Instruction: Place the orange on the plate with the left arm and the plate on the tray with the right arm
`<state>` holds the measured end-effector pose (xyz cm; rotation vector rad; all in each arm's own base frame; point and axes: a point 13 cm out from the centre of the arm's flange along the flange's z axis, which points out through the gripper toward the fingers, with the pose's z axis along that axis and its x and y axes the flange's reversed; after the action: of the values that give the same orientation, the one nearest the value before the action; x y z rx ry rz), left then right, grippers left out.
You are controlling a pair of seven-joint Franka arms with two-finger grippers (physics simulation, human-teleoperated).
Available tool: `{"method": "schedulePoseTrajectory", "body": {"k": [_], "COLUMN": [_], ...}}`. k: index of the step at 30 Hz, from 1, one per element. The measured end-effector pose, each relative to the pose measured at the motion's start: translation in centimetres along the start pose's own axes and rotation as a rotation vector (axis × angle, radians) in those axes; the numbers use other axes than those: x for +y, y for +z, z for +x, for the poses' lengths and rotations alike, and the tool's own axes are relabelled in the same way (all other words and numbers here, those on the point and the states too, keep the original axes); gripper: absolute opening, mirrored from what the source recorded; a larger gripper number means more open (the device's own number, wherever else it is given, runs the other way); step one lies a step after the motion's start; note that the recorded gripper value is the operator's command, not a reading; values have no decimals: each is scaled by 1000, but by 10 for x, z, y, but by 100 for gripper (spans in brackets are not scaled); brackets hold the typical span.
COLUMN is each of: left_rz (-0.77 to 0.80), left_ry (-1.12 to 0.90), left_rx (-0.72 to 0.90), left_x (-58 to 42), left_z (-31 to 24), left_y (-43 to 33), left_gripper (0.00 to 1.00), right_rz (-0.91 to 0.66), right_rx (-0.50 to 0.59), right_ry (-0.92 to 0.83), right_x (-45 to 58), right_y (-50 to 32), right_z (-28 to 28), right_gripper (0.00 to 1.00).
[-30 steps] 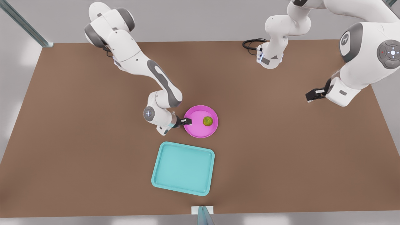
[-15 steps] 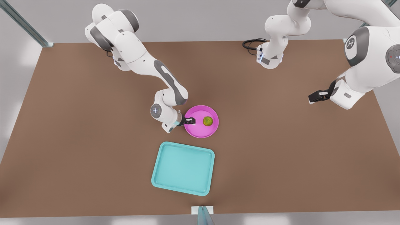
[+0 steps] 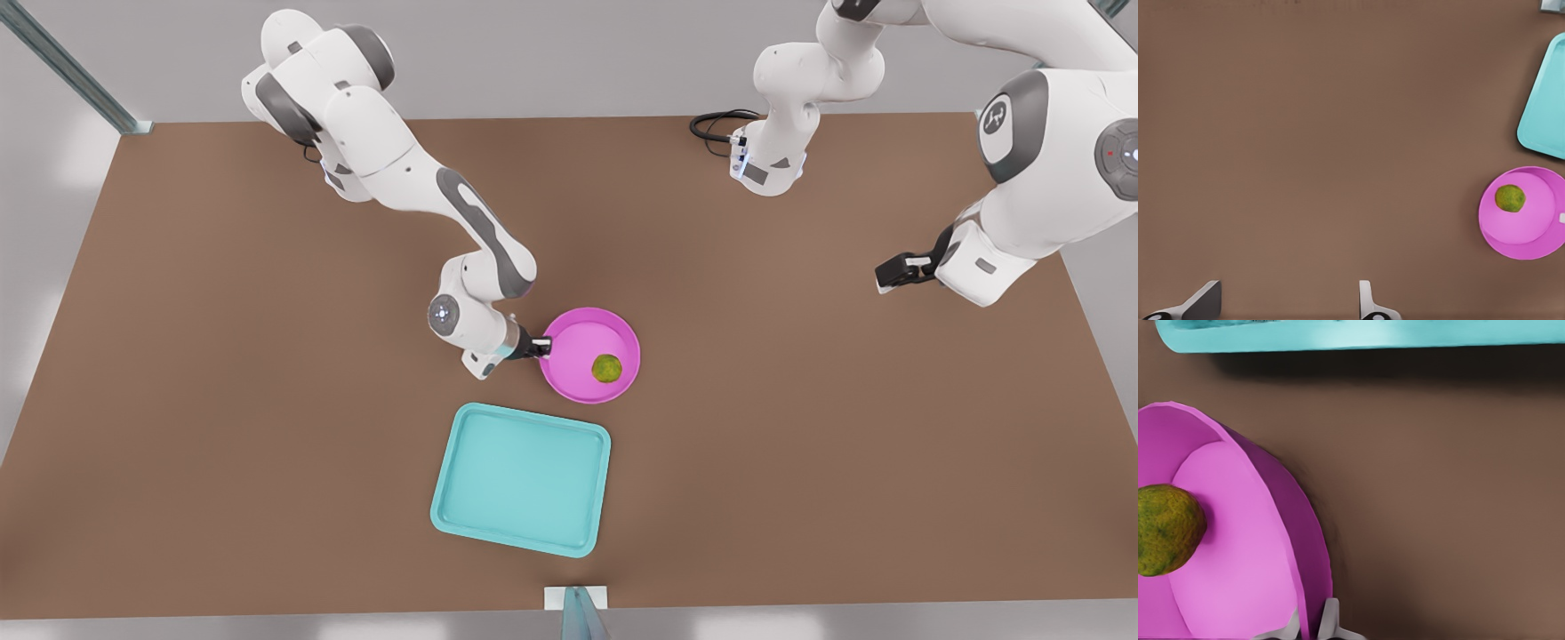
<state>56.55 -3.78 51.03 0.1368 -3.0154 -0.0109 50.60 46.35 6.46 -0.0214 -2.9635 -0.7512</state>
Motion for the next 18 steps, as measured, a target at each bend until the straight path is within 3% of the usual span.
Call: {"method": "schedulePoseTrajectory", "body": {"k": [7, 18], "left_rz": [0, 2], "left_ry": [6, 16], "left_rx": [-8, -14], "left_x": [0, -2], "left_z": [-3, -5], "left_y": [0, 0], "left_gripper": [100, 100], "right_rz": [-32, -134], "right_rx": [-35, -146], "right_ry": [-16, 51], "right_x": [16, -9], "right_y": [-27, -133], "right_z": [-14, -125], "right_gripper": [21, 21]}}
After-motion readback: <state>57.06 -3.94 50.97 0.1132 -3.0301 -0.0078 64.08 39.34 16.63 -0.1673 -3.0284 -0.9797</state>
